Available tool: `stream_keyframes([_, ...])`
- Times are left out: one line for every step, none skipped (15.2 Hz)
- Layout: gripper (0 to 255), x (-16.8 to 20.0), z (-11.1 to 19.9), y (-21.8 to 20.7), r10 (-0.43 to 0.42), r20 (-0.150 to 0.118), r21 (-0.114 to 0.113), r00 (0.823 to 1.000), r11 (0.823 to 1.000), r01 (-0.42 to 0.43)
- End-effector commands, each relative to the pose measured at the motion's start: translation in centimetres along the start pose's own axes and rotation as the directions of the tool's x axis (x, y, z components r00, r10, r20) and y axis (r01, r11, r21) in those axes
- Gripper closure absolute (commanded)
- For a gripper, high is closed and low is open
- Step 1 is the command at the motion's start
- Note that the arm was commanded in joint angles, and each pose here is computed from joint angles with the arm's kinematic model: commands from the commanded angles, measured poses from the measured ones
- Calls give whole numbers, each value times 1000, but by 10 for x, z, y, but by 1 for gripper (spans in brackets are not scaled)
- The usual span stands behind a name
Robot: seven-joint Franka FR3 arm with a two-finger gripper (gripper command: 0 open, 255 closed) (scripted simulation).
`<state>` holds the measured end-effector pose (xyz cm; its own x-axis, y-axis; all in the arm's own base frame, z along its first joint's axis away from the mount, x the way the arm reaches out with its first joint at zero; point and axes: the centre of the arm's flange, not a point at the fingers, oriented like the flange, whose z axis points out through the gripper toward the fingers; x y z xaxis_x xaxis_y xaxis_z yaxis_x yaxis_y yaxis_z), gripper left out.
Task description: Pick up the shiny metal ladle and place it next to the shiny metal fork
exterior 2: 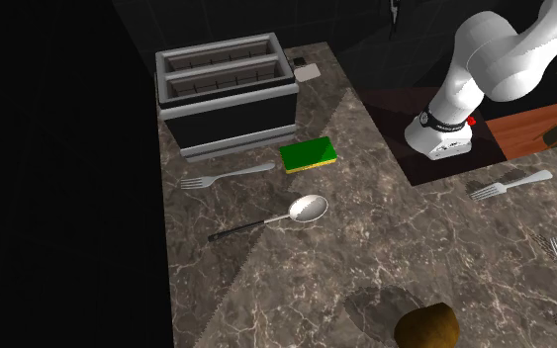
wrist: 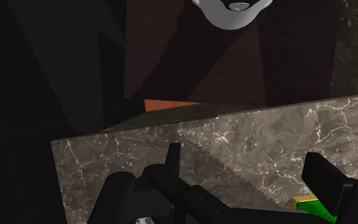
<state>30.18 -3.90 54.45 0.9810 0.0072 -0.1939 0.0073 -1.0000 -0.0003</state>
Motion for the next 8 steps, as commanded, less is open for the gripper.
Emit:
stream_keyframes([0,0,0,0,0,0,0,1000,1000,0])
stream_keyframes([0,9,4,-8,-6,-4,2,1000,1000,6])
stream_keyframes([0,17,8,-16,-11,-8,5,1000,1000,11])
stream_keyframes([0,26,12,-25,-17,-12,7,1000,1000,17])
stream_keyframes([0,34,15,-33,-23,-16,9,1000,1000,23])
stream_keyframes([0,43,19,-41,-28,-21,12,999,1000,28])
stream_keyframes([0,51,23,-50,-34,-25,14,999,999,34])
stream_keyframes([0,60,26,-58,-39,-29,16,999,999,40])
